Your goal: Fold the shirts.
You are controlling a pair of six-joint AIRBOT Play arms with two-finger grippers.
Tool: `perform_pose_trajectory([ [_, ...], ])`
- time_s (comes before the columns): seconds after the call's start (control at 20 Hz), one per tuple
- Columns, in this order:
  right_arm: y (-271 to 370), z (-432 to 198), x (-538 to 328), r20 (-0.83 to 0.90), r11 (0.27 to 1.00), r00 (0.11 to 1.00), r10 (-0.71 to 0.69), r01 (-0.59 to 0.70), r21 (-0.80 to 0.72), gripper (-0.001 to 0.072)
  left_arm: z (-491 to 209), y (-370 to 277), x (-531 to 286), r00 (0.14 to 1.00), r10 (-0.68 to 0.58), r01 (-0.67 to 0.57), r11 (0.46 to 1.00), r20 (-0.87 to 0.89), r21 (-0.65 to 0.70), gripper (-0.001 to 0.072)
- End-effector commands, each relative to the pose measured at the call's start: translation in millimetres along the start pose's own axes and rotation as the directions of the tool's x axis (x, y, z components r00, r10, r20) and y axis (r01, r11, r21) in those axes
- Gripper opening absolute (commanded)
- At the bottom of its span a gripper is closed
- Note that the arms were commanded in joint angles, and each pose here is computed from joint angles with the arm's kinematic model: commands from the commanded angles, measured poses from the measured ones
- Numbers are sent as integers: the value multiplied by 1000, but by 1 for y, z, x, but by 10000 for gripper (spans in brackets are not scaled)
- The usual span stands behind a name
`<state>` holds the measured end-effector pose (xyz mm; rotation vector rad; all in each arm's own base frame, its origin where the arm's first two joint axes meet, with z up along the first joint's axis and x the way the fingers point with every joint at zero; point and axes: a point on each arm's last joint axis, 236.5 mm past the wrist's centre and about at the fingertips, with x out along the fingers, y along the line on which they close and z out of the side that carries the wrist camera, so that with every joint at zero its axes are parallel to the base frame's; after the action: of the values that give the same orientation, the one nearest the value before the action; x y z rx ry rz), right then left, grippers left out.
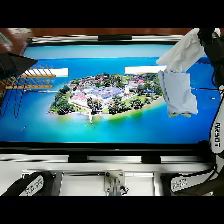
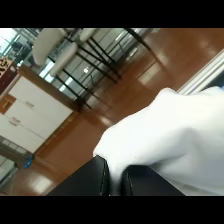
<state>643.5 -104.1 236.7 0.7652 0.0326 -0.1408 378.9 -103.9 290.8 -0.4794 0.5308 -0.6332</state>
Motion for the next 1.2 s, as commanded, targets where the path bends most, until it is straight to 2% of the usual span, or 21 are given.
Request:
perform_pose_trajectory([
  [0.0, 14, 24, 2, 137, 999, 989, 52, -54, 6, 60, -1, 3, 0, 1000, 11, -11, 1000, -5, 5, 34],
  [0.2, 7, 27, 14, 268, 986, 960, 74, -111, 123, 60, -1, 3, 0, 1000, 12, -12, 1000, -4, 5, 34],
  [0.4, -5, 6, 24, 215, 983, 975, 51, -87, 163, 60, -1, 3, 0, 1000, 12, -12, 1000, -4, 5, 34],
  [0.55, -9, -7, 11, 26, 995, 1000, -3, 1, 99, 60, -1, 3, 0, 1000, 12, -12, 1000, -4, 5, 34],
  [0.7, -30, -24, -31, -223, 987, 962, -160, 157, -32, 60, -1, 3, 0, 1000, 12, -12, 1000, -4, 6, 34],
  [0.8, -51, -27, -63, -314, 957, 904, -291, 280, -79, 61, -1, 3, 0, 1000, 12, -12, 1000, -4, 6, 34],
  [0.95, -76, -43, -116, -430, 879, 767, -475, 439, -189, 61, -1, 2, 0, 1000, 11, -11, 999, -4, 32, 35],
  [1.15, -132, -81, -185, -536, 688, 464, -706, 628, -363, 61, -1, 3, 0, 1000, 12, -11, 999, -4, 32, 35],
])
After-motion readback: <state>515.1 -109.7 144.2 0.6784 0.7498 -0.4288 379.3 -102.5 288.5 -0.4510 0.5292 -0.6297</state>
